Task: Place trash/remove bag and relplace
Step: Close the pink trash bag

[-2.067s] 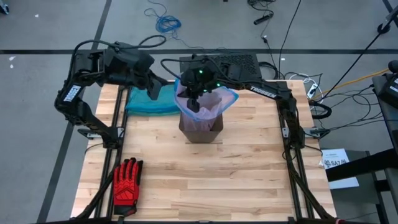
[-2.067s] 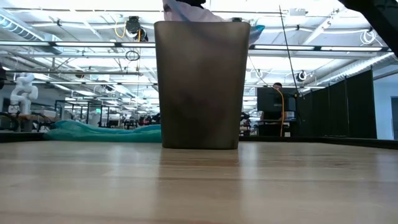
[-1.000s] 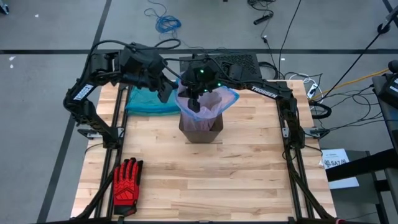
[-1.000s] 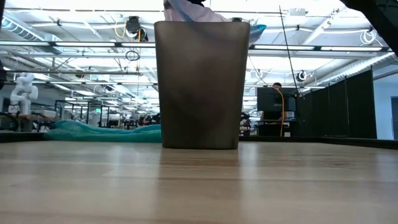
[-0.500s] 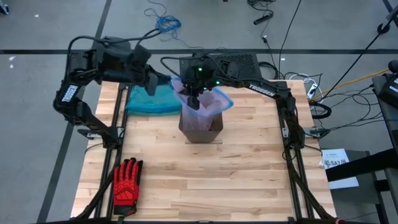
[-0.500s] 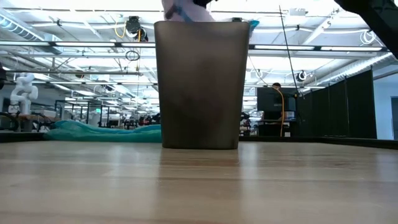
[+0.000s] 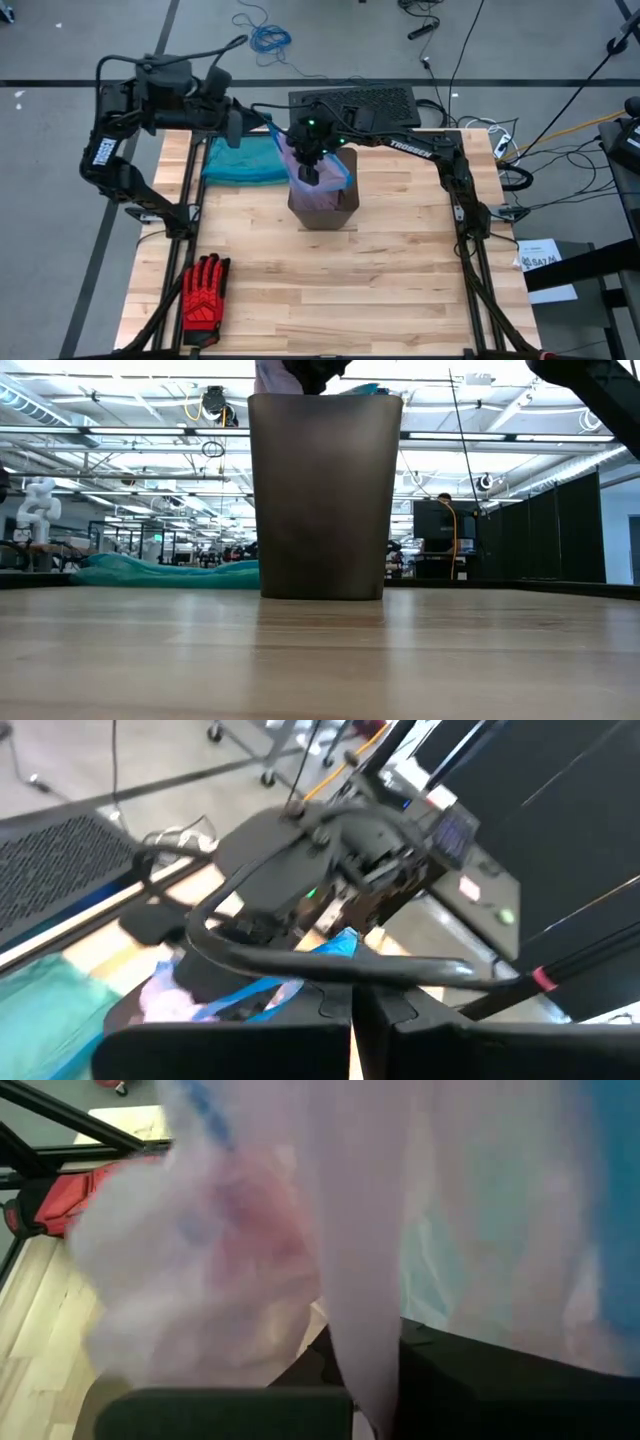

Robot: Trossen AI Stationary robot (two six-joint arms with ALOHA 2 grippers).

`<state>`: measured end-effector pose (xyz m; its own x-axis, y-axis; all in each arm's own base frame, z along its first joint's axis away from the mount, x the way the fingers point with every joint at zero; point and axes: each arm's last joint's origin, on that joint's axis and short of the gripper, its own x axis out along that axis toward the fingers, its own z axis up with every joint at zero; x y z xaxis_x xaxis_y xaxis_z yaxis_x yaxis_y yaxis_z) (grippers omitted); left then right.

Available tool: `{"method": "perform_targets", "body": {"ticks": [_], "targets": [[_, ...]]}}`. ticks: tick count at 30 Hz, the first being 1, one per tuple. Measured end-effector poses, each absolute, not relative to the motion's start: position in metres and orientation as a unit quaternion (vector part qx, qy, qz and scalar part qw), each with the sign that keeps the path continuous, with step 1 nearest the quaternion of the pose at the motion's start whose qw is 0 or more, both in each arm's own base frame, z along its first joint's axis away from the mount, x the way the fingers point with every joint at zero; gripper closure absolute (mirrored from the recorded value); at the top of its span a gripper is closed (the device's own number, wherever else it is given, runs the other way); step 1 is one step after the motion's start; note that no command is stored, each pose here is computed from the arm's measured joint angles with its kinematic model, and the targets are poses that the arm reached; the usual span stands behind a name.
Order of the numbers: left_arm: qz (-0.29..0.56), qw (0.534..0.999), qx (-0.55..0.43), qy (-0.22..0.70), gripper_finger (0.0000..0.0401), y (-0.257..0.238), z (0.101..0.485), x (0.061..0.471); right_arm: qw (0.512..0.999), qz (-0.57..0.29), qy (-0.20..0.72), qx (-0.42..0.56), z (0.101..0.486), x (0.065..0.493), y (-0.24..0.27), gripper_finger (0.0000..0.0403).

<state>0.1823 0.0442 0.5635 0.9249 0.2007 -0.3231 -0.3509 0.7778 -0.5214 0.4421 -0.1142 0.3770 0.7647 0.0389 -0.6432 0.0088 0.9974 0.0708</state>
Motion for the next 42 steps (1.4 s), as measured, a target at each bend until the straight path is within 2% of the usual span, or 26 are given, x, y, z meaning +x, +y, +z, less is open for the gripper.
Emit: {"method": "perform_targets", "body": {"ticks": [7,17,21,26,34,38,42], "targets": [[0.132,0.945,-0.292,0.068,0.0401,0.04,0.578,0.164,0.937,0.008,0.346,0.037,0.375,0.443,-0.116,0.0403],[0.131,0.944,-0.293,0.079,0.0401,0.04,0.576,0.165,0.935,0.024,0.349,0.062,0.375,0.441,-0.115,0.0403],[0.129,0.945,-0.291,0.077,0.0397,0.04,0.576,0.165,0.939,0.019,0.337,0.066,0.386,0.434,-0.114,0.0395],[0.128,0.946,-0.286,0.08,0.0361,0.04,0.576,0.165,0.946,0.016,0.318,0.062,0.402,0.424,-0.112,0.0355],[0.146,0.947,-0.275,0.084,0.0296,0.041,0.574,0.165,0.952,0.056,0.292,0.069,0.421,0.411,-0.106,0.0258],[0.173,0.942,-0.272,0.097,0.0279,0.042,0.571,0.163,0.953,0.092,0.279,0.077,0.43,0.404,-0.102,0.0224],[0.179,0.941,-0.271,0.098,0.0274,0.042,0.57,0.164,0.954,0.102,0.271,0.078,0.441,0.392,-0.098,0.0207]]}}
